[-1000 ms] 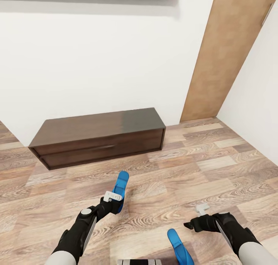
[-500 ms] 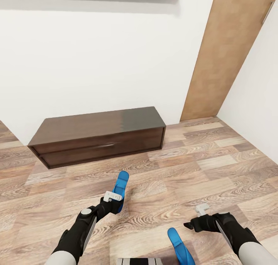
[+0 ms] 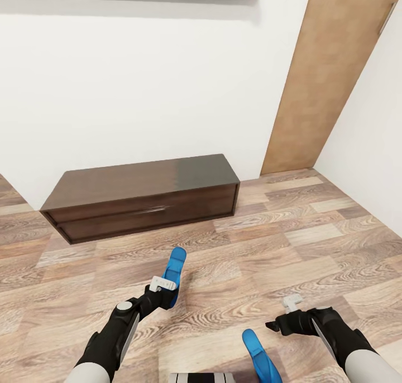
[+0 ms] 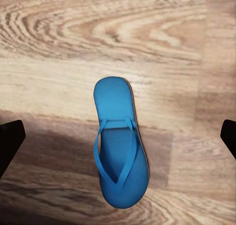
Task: In the bedroom, move the book from the bed onto either nightstand, and place the two sandals side by side next to the bed.
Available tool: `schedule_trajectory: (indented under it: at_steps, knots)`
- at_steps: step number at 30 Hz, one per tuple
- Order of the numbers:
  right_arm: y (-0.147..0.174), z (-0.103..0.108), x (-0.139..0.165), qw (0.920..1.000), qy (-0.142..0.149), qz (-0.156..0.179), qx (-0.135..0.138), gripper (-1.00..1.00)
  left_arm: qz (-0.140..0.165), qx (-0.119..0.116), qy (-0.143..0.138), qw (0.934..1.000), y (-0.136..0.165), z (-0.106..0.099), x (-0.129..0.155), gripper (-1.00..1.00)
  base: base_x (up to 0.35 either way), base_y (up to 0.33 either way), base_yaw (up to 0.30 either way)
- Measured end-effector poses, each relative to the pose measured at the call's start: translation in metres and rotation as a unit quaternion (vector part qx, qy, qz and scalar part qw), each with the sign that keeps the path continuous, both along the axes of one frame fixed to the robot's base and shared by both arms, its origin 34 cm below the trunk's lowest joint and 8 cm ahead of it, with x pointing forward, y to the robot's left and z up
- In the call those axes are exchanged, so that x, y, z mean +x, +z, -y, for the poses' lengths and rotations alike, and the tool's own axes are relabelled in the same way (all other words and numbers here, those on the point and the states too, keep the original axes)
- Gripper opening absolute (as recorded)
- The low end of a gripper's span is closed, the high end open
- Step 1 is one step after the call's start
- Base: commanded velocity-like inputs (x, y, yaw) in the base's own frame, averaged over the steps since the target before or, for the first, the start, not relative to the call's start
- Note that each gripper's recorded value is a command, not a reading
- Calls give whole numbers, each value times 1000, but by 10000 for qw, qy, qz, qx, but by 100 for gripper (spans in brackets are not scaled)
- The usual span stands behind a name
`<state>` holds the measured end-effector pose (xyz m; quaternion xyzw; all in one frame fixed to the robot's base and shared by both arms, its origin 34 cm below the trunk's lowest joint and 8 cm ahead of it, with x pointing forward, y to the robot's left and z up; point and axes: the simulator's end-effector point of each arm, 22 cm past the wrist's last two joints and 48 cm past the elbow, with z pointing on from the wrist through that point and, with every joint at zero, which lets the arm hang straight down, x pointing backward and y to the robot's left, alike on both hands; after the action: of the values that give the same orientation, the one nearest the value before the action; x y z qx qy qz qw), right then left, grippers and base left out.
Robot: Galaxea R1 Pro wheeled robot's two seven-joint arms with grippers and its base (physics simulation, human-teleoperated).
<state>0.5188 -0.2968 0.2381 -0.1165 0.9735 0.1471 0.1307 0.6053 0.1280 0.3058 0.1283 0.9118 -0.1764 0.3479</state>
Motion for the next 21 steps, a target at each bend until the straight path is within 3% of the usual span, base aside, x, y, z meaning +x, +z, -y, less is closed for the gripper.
schedule_trajectory:
  at_steps: [10,21]
  knots:
    - [0,1,0,10000,-7,5,-9,100,1,-1,0,10000,0,0,0,-100,0,0,0]
    - [-25,0,-7,10000,0,-1,-11,100,0,2,-2,10000,-25,0,-7,-100,0,0,0]
